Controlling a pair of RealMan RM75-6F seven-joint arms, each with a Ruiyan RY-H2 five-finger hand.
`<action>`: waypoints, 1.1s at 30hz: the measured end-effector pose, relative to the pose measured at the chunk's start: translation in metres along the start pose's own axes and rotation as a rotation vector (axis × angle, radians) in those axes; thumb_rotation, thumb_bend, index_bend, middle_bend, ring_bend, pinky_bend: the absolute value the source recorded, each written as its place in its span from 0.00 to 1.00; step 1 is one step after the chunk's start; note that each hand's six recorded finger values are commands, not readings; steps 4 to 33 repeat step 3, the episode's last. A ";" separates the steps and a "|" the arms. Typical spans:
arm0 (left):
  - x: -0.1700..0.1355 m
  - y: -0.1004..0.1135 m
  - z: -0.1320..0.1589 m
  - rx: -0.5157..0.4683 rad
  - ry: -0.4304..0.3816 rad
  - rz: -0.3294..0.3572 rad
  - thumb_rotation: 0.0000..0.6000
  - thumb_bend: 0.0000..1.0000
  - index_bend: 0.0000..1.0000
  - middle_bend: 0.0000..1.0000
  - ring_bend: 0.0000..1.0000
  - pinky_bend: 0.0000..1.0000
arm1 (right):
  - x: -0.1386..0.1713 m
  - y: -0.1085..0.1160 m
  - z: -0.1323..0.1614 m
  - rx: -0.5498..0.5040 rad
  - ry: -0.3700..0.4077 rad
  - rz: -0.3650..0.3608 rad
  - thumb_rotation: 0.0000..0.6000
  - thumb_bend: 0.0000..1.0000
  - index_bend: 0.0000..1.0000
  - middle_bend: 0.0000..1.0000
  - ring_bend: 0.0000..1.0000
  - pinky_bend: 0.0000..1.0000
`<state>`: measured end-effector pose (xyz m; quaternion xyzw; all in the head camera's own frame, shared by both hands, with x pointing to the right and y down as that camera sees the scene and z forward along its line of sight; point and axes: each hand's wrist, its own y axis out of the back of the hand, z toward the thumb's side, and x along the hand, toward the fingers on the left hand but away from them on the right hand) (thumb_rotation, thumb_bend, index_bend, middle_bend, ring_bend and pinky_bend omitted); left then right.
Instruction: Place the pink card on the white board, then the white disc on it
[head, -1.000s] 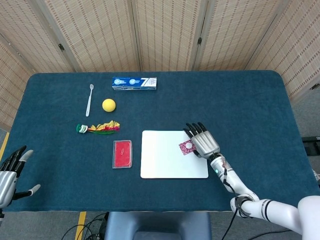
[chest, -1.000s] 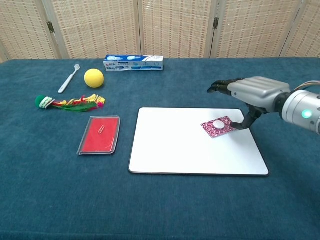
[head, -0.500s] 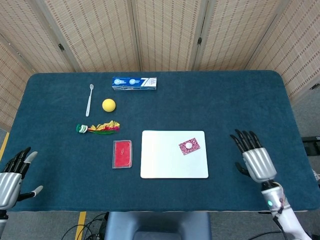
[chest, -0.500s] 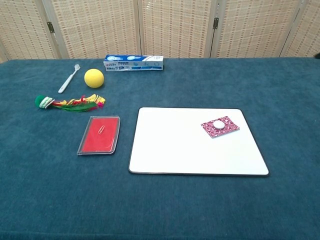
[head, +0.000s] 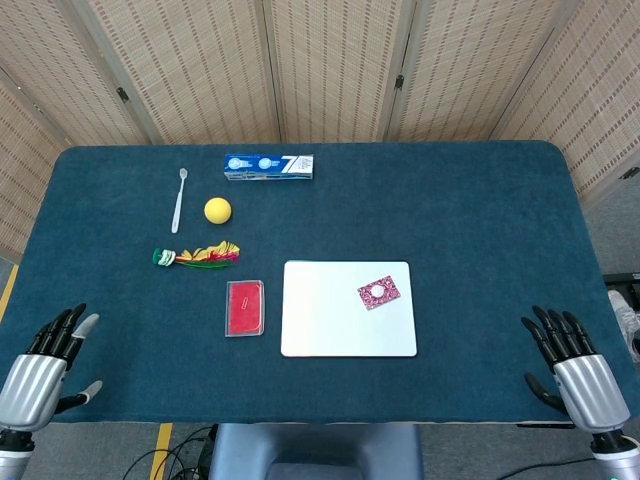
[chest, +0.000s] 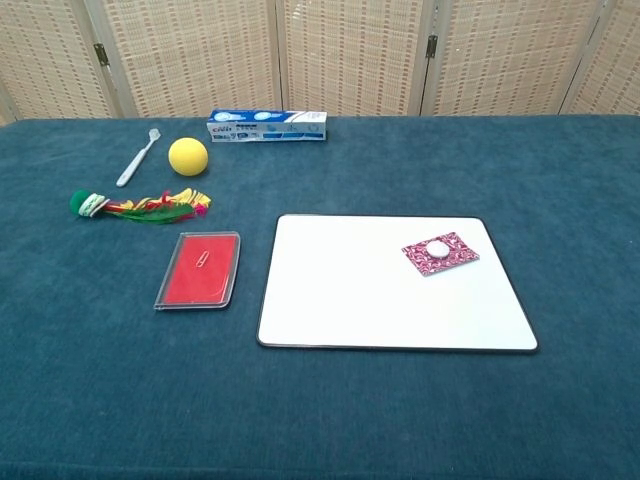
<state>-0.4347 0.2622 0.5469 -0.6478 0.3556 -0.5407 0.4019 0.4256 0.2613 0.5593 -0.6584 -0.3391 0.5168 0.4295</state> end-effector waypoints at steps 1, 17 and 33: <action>-0.001 0.000 0.000 -0.003 0.001 0.003 1.00 0.17 0.08 0.00 0.00 0.19 | 0.000 -0.001 0.001 0.005 0.000 0.005 1.00 0.20 0.05 0.00 0.00 0.00; -0.001 0.000 -0.001 -0.006 0.004 -0.001 1.00 0.17 0.08 0.00 0.00 0.19 | 0.000 -0.002 0.001 0.017 -0.001 0.010 1.00 0.20 0.05 0.00 0.00 0.00; -0.001 0.000 -0.001 -0.006 0.004 -0.001 1.00 0.17 0.08 0.00 0.00 0.19 | 0.000 -0.002 0.001 0.017 -0.001 0.010 1.00 0.20 0.05 0.00 0.00 0.00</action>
